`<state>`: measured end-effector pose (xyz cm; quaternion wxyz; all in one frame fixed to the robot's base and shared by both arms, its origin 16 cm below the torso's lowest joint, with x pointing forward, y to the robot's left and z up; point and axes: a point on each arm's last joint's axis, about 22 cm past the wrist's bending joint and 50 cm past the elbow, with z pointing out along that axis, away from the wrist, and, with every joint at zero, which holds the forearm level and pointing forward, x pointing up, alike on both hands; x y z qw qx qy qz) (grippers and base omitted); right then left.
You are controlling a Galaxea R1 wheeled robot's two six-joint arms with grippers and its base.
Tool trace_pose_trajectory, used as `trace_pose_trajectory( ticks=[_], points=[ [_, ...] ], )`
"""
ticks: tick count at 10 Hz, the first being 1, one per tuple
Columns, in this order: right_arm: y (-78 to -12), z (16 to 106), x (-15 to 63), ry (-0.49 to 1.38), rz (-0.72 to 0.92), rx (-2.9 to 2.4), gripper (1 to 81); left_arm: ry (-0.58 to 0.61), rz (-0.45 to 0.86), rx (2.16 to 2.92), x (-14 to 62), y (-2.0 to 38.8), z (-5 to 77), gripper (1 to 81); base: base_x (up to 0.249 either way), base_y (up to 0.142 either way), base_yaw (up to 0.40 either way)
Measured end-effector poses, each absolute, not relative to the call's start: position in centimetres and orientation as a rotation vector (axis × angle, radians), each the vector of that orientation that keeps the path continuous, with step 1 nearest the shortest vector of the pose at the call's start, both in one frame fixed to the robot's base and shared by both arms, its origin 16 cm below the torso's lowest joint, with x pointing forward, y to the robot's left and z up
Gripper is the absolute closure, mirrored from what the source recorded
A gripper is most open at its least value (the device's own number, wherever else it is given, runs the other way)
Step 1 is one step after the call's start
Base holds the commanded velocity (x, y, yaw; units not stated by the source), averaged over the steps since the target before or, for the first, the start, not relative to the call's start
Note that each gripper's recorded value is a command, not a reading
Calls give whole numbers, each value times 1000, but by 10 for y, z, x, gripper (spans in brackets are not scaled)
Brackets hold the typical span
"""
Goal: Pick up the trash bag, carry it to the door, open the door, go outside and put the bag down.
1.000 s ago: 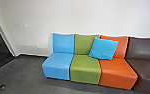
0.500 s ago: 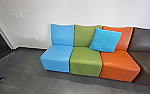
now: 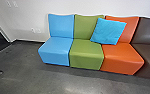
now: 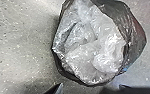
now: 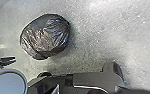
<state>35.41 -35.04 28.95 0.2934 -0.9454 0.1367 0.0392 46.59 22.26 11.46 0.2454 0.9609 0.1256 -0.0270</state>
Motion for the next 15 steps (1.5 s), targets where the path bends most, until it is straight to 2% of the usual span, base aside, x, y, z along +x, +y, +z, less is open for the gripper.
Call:
trace_pose_trajectory(
  ticks=[4, 7, 10, 13, 15],
  points=[
    [-350, 254, 360, 349, 57, -2516, 10, 277, 1, 2575, 515, 185, 99, 10, 0, 0, 0],
    [-350, 226, 363, 332, 7, -2513, 10, 268, 31, 2566, 532, 183, 84, 10, 0, 0, 0],
    [-348, 197, 359, 322, -6, -2510, 10, 229, 115, 2553, 581, 178, 83, 10, 0, 0, 0],
    [-344, 151, 345, 341, 54, -2507, 10, 240, 30, 2556, 574, 174, 38, 10, 0, 0, 0],
    [-341, 128, 344, 339, 46, -2505, 10, 232, 47, 2559, 581, 166, 20, 10, 0, 0, 0]
  ],
)
